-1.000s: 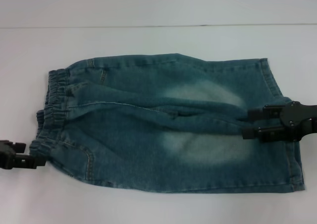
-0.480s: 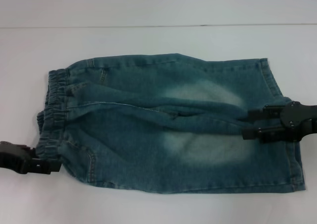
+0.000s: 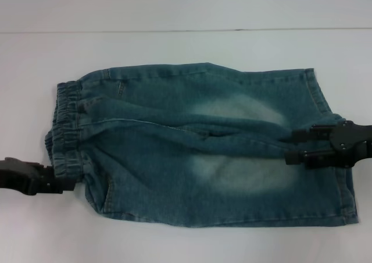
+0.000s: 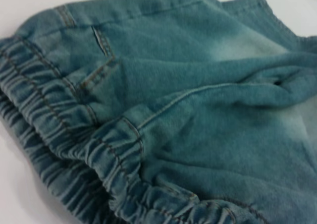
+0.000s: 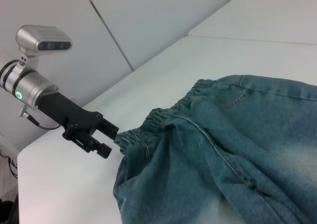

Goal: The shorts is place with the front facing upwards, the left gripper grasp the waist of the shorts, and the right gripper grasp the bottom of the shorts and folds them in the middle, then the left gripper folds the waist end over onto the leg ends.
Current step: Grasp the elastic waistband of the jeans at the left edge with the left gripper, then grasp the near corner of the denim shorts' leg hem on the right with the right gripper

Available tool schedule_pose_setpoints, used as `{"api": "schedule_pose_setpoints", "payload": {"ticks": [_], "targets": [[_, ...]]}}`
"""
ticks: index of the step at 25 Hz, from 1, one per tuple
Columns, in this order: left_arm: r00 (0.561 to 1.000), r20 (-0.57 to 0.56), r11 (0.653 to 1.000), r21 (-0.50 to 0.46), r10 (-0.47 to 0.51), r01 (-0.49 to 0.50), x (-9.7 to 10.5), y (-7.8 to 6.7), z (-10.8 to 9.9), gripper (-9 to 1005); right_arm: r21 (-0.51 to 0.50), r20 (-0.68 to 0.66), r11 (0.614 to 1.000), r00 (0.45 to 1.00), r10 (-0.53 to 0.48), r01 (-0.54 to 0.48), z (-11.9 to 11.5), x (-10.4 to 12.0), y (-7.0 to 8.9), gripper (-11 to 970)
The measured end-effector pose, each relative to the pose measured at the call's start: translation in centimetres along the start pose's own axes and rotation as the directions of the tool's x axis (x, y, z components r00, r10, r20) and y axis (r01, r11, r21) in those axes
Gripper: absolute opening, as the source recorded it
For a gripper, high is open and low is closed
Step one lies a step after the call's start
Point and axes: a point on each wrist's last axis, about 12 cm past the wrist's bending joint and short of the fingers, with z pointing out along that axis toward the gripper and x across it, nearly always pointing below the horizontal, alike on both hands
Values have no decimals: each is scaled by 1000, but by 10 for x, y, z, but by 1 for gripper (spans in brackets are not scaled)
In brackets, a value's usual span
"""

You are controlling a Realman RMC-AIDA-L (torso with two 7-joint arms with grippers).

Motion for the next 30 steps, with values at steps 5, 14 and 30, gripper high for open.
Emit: {"api": "schedule_pose_setpoints", "payload": {"ticks": [5,14,30], "targets": [[1000,19,999,-30,-9,10,0,3,4,661,-1,1,1000,1000,1,-1,2,0,0,850],[999,32,999,-49,-8,10,0,3,13,354,1,1,1000,1000,-1,1,2,-1,-1,851],[996,85,999,18,29,-31,-5,-3,6,50,7,3,1000,1000,17,-17,0,-3,-3,850]]}}
